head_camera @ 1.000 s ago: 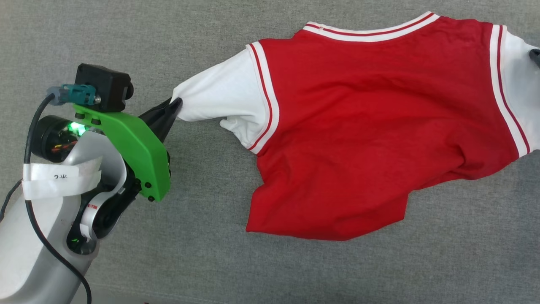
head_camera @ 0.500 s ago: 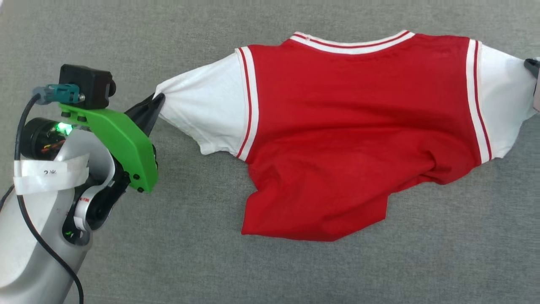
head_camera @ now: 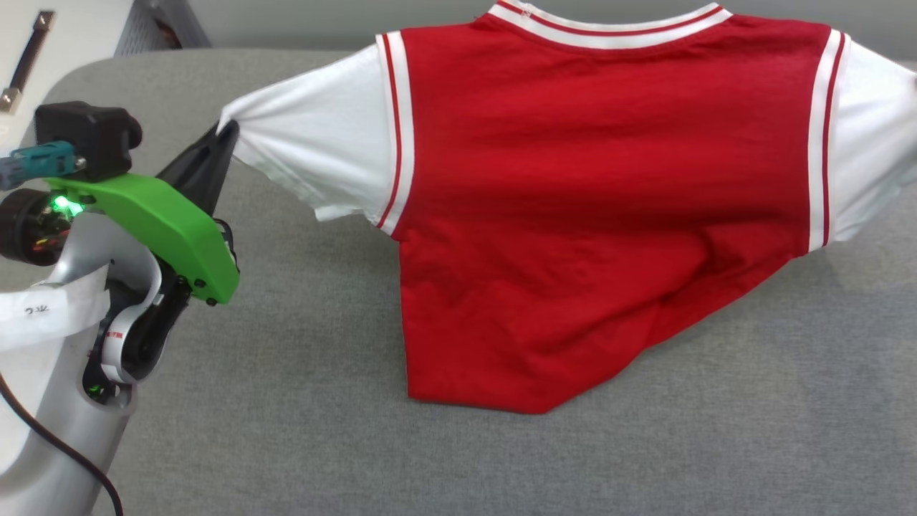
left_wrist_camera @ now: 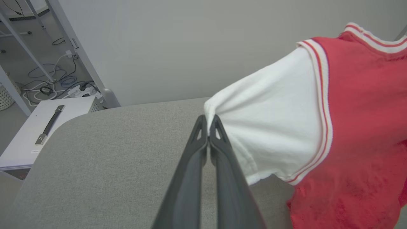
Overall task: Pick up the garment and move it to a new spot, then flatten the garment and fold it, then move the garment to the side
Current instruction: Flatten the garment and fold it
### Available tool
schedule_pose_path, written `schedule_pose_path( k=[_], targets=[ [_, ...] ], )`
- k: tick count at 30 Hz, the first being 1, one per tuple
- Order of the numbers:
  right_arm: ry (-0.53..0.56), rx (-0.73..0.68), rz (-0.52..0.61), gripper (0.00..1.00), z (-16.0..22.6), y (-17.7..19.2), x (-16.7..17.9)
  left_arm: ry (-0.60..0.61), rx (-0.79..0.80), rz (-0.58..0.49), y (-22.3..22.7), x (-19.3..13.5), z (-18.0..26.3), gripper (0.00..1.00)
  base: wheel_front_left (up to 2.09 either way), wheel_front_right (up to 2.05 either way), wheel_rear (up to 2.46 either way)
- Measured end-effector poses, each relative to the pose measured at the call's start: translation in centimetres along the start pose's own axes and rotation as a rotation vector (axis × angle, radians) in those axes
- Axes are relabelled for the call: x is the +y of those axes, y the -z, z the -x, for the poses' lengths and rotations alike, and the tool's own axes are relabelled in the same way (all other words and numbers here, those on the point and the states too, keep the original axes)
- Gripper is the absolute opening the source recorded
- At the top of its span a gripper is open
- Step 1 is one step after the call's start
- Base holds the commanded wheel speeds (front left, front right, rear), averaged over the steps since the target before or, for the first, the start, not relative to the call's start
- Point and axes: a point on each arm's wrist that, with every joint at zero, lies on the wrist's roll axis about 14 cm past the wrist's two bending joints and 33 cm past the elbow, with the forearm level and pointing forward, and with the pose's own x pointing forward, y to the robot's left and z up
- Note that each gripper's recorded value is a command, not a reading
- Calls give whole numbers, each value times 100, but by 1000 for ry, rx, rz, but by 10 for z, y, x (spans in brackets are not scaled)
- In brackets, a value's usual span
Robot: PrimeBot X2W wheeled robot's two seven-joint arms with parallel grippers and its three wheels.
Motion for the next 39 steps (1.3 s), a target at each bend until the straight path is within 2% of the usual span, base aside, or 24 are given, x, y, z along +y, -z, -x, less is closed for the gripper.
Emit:
schedule_pose_path(
  k=[9,13,17,24,30,39],
  targets=[
    [-23,-224,34,0,68,-67,7,-37,-260,-57,-78,1,38,0,0,0,0],
    [-64,-299,-21,0,98,-84,13,-38,-367,-76,-107,-1,59,0,0,0,0],
    [-56,-361,-3,0,128,-99,11,-35,-420,-102,-124,-4,77,0,0,0,0],
    [-69,-448,-46,0,167,-116,6,-4,-531,-127,-157,-11,100,0,0,0,0],
    [-35,-483,-28,0,166,-123,-3,10,-524,-165,-161,-10,91,0,0,0,0],
    [-12,-547,-37,0,121,-156,-9,30,-528,-229,-190,2,47,0,0,0,0]
  ],
)
